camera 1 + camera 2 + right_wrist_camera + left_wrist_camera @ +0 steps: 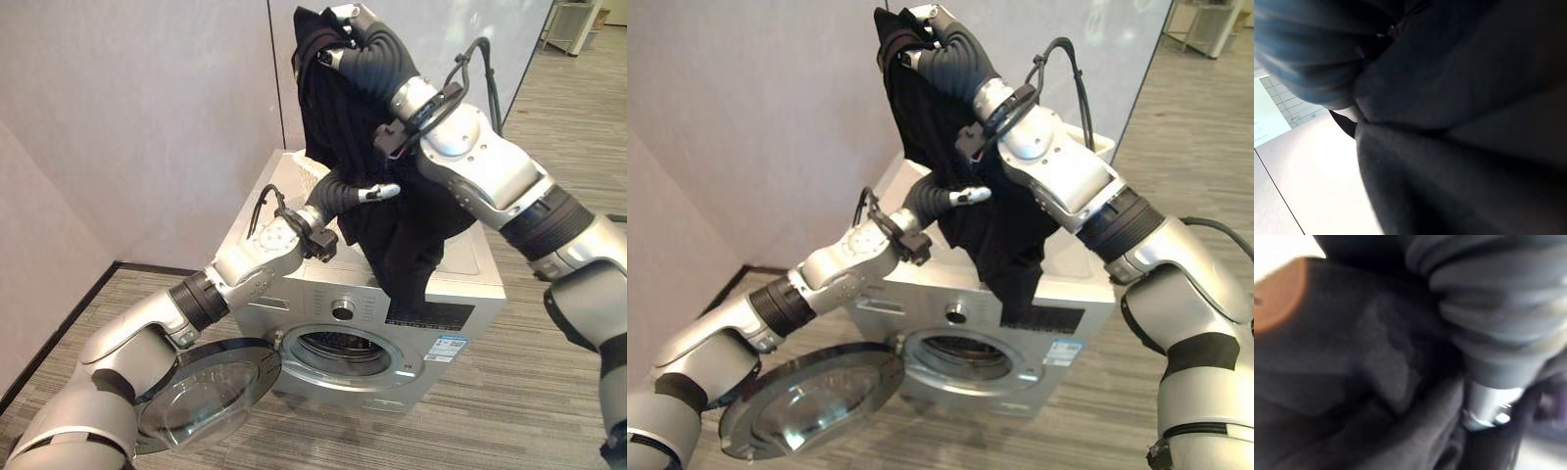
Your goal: Grab the laundry basket,head to the washer,open it,put in the laundry and shut it.
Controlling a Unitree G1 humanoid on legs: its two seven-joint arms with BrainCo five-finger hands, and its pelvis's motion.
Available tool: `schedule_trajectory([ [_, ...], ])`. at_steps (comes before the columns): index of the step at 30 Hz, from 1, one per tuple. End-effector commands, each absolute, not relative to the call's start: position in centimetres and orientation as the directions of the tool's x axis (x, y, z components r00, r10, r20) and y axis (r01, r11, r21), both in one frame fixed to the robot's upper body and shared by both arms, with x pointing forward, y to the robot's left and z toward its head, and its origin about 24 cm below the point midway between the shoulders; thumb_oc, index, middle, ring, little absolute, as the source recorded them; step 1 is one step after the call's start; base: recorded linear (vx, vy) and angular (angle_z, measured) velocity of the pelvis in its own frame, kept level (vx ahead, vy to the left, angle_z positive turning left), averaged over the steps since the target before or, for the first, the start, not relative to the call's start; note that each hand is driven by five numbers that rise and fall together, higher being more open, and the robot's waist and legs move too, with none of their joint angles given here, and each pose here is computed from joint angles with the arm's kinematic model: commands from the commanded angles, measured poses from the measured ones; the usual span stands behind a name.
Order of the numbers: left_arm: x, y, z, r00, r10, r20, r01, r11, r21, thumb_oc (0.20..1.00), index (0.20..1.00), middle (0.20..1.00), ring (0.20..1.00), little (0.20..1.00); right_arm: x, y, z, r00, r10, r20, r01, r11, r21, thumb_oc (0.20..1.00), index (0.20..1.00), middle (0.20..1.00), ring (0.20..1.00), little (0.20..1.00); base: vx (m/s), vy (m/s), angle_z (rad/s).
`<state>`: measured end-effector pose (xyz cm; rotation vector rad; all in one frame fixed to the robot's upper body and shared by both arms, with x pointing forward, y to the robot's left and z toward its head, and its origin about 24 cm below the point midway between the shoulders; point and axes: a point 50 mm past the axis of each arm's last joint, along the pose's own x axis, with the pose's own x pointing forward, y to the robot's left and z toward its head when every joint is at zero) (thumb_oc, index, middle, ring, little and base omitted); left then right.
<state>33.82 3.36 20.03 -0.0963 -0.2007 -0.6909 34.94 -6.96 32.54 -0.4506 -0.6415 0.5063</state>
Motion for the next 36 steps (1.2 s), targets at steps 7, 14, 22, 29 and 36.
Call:
schedule_trajectory([
  [7,34.2,5.0,24.3,0.758,-0.464,0.458,0.557,0.826,-0.086,0.200,0.200,0.200,0.200,0.200,31.9,-9.4,37.8,0.562,0.511,0.650,-0.231,0.852,-0.470,1.000,1.000,1.000,1.000,1.000,0.00,0.000,0.00],
  [14,33.7,7.4,22.8,0.798,-0.351,0.491,0.481,0.861,-0.167,0.200,0.200,0.200,0.200,0.200,30.6,-14.4,37.9,0.529,0.351,0.773,-0.143,0.934,-0.327,1.000,1.000,1.000,1.000,1.000,0.01,-0.009,-0.08],
  [22,30.7,12.4,23.0,0.758,-0.178,0.627,0.363,0.915,-0.179,0.200,0.200,0.200,0.200,0.200,26.5,-21.1,37.2,0.392,0.119,0.912,0.127,0.975,-0.181,1.000,1.000,1.000,1.000,1.000,0.02,-0.010,-0.07],
  [29,27.3,17.7,21.8,0.736,0.008,0.677,0.154,0.972,-0.180,0.200,0.200,0.200,0.200,0.200,23.6,-26.2,33.1,0.398,-0.045,0.916,0.454,0.878,-0.154,1.000,1.000,1.000,1.000,1.000,0.03,-0.016,-0.11],
  [36,22.0,22.7,18.6,0.760,0.163,0.629,-0.072,0.983,-0.168,0.200,0.200,0.200,0.200,0.200,20.6,-32.2,22.9,0.612,-0.335,0.716,0.698,0.655,-0.290,1.000,1.000,1.000,1.000,1.000,0.03,-0.013,-0.10],
])
